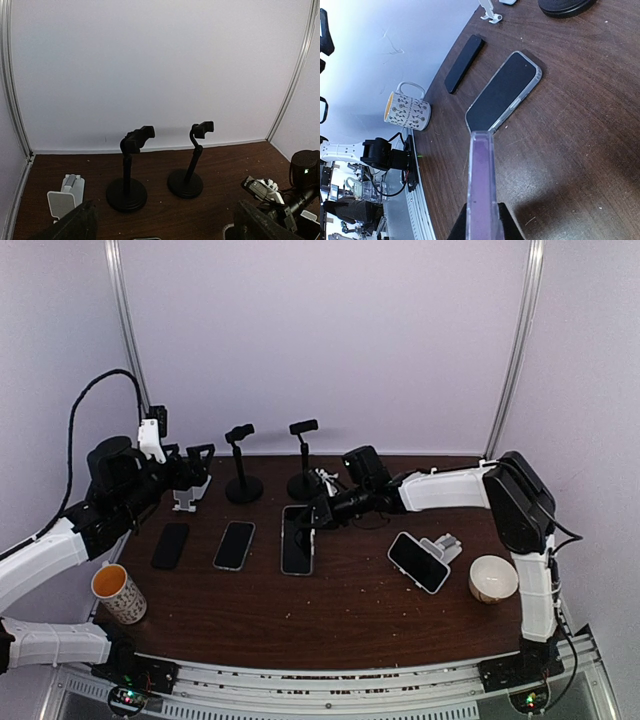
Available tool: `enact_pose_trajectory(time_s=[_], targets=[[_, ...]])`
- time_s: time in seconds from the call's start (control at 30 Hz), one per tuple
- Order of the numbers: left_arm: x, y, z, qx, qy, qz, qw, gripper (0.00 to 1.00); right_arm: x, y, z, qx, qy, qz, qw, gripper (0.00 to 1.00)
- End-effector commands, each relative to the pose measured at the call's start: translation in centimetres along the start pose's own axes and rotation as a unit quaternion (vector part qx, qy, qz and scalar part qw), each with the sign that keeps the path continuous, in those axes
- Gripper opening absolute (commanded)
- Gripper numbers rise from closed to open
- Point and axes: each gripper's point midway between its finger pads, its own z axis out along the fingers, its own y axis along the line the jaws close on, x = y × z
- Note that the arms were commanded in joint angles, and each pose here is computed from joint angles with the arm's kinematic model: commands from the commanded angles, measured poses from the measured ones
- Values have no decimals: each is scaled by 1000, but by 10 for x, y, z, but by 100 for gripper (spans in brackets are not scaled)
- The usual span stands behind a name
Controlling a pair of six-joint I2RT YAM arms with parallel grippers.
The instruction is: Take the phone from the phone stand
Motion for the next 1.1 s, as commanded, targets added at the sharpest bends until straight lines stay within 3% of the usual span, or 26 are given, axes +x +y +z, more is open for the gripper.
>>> enact_pose_trajectory(time_s=[0.0, 0.3, 0.63, 0.93, 1.07], targets=[[-9, -6, -2, 16, -21, -14, 1000, 98, -18, 4, 3, -16, -10, -10, 1000, 6], [-3, -5, 1, 15, -14, -15, 1000, 98, -15, -43, 10, -1, 11, 30, 999, 8], [1, -5, 2, 15, -2, -11, 1000, 98, -19, -73, 8, 50, 16, 46, 998, 30], [2, -2, -4, 7, -3, -9, 1000, 98, -16, -95, 4, 103, 15, 53, 993, 34], [5, -3, -3, 11, 0, -9, 1000, 98, -15, -100, 2, 116, 13, 54, 992, 41]])
